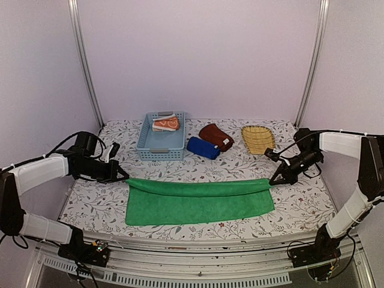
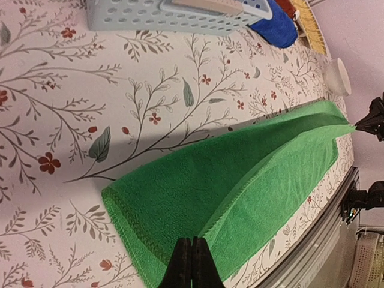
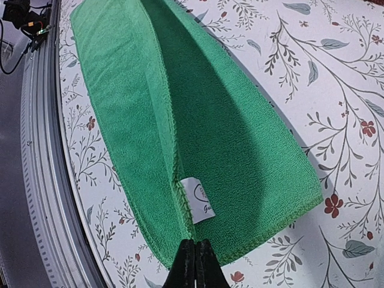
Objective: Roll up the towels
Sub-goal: Fold the towel at the center of the board.
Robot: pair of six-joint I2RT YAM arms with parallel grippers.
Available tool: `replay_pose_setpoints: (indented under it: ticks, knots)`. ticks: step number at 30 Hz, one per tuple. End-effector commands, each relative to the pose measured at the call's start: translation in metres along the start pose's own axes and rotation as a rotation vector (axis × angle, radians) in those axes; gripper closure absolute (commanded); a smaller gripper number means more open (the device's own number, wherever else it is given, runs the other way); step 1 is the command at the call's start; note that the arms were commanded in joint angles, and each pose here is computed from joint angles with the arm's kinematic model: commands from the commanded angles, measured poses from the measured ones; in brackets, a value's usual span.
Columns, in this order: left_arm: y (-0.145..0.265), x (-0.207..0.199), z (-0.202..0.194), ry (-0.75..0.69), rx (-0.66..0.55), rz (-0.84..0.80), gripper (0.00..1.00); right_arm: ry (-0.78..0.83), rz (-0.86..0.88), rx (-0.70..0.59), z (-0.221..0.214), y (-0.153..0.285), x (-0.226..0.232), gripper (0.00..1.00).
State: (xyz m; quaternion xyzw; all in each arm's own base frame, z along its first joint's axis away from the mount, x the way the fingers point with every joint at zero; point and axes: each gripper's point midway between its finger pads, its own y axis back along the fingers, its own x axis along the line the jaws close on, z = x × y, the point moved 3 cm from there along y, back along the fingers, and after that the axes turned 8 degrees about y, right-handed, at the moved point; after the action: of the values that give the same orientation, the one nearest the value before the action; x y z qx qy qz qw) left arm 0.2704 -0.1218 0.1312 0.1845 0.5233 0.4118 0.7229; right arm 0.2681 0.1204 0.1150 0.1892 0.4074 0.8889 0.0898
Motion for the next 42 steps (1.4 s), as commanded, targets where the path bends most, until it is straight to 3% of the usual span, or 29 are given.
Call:
replay_pose_setpoints:
  ticks: [1,11,42]
  knots:
    - [-0.004,0.006,-0.025,0.119,0.14,0.029,1.0,0.005,0.038,0.036,-0.012,-0.005,0.009,0.97]
    - [-0.007,0.011,-0.053,0.204,0.272,0.064,1.0,0.007,0.077,0.06,-0.023,-0.011,0.017,0.97]
    - [0.011,0.013,-0.087,0.223,0.394,0.12,1.0,0.004,0.141,0.191,-0.06,-0.024,0.031,0.97]
